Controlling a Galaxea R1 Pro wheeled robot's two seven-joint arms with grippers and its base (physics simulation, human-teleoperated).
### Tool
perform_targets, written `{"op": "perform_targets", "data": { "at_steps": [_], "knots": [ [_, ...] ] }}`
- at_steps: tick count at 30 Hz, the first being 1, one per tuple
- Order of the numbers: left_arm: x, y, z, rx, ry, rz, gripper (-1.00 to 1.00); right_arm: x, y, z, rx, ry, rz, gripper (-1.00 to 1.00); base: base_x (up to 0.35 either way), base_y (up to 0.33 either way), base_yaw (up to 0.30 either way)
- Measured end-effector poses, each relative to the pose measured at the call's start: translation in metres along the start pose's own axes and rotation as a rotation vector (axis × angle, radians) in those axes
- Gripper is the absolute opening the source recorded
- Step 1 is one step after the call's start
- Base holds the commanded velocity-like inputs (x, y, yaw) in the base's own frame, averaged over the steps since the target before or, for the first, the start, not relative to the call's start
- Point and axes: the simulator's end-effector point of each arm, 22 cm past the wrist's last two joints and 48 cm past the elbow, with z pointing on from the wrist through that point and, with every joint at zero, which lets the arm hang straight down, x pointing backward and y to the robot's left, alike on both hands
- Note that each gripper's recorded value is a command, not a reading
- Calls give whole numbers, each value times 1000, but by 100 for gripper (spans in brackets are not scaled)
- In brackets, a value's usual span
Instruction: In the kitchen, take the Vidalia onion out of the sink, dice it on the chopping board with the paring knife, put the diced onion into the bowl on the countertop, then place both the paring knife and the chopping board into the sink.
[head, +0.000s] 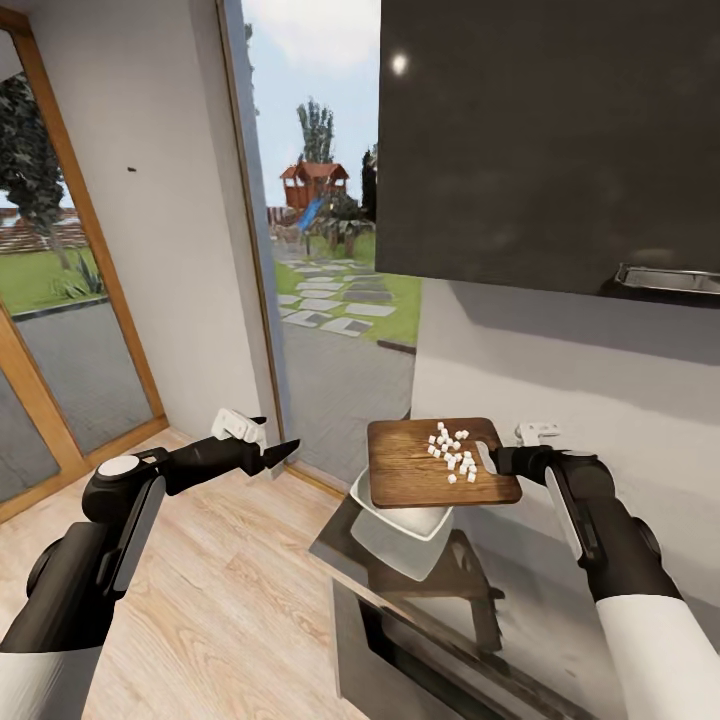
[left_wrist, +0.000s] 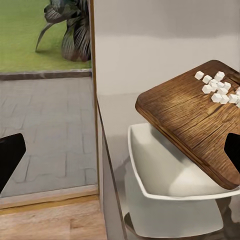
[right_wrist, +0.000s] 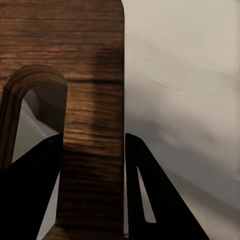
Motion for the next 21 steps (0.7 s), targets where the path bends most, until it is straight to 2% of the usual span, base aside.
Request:
{"op": "perform_targets", "data": {
  "at_steps": [21],
  "knots": [
    [0,0,0,0,0,0,100,-1,1,0,-1,-2,-2,-100,16,0,0]
  ]
}}
